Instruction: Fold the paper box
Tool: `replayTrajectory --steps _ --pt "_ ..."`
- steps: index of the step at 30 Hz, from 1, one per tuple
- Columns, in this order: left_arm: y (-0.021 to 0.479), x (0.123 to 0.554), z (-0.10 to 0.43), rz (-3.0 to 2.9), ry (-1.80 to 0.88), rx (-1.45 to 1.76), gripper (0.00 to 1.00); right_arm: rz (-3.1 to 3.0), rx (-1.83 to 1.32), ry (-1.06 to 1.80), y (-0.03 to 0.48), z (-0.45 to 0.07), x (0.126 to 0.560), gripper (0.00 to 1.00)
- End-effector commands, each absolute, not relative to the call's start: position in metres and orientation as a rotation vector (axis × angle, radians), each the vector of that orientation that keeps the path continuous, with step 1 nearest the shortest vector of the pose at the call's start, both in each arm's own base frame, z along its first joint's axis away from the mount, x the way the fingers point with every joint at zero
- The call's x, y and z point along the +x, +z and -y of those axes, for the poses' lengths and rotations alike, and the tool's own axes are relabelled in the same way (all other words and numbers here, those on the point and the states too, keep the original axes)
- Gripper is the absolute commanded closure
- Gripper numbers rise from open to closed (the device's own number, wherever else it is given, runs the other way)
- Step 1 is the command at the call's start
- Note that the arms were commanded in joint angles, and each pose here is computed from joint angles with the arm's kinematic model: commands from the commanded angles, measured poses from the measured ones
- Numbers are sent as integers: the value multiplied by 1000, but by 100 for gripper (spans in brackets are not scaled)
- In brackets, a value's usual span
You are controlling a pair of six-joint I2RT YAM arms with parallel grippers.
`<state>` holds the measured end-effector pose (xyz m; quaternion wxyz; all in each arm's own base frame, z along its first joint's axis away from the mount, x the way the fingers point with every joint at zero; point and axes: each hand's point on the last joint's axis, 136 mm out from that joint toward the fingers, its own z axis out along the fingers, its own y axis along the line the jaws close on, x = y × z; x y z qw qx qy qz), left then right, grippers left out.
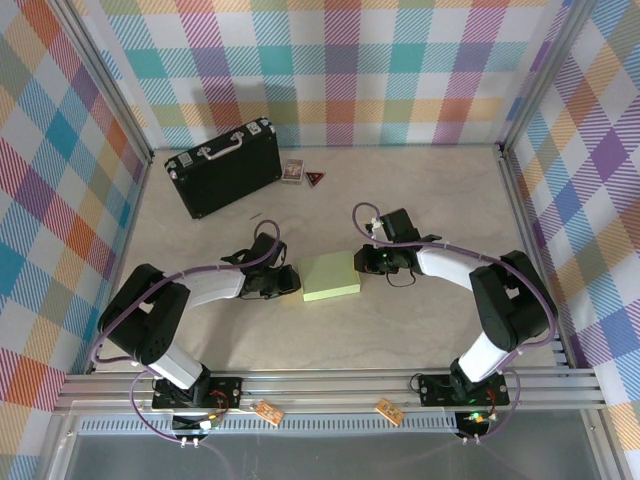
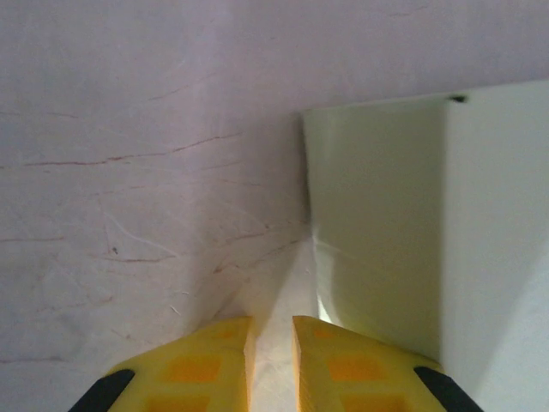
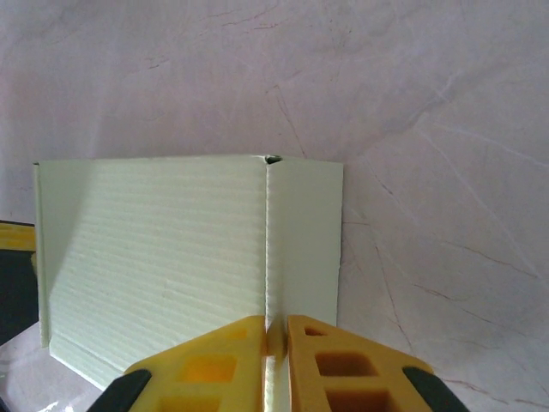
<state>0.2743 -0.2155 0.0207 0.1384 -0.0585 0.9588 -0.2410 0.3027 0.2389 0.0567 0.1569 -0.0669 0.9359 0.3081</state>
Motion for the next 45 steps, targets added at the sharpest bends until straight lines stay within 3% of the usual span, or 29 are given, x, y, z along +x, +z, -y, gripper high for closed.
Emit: replayTrajectory --steps 1,6,10,13,24,32,38,45 --pt "27 280 231 -2756 -754 -129 81 -2744 -199 872 48 -239 292 85" --pt "42 287 228 -2726 -713 -117 77 -2696 -188 802 66 -233 303 71" --pt "48 288 213 -2723 -608 -151 73 -2653 -183 759 85 -227 308 45" --pt "48 284 215 -2721 -645 -148 75 -2641 -176 734 90 -223 307 37" --pt "54 297 257 -2690 -857 -103 76 -2713 -151 797 65 -225 296 36" --pt "54 314 283 -2687 -917 -81 76 -2721 -162 874 66 -241 308 42" --pt "66 349 312 -2670 -948 -17 76 -2668 -112 852 84 -239 346 43" --pt "81 428 354 -2599 -971 36 76 -2624 28 863 93 -221 422 47"
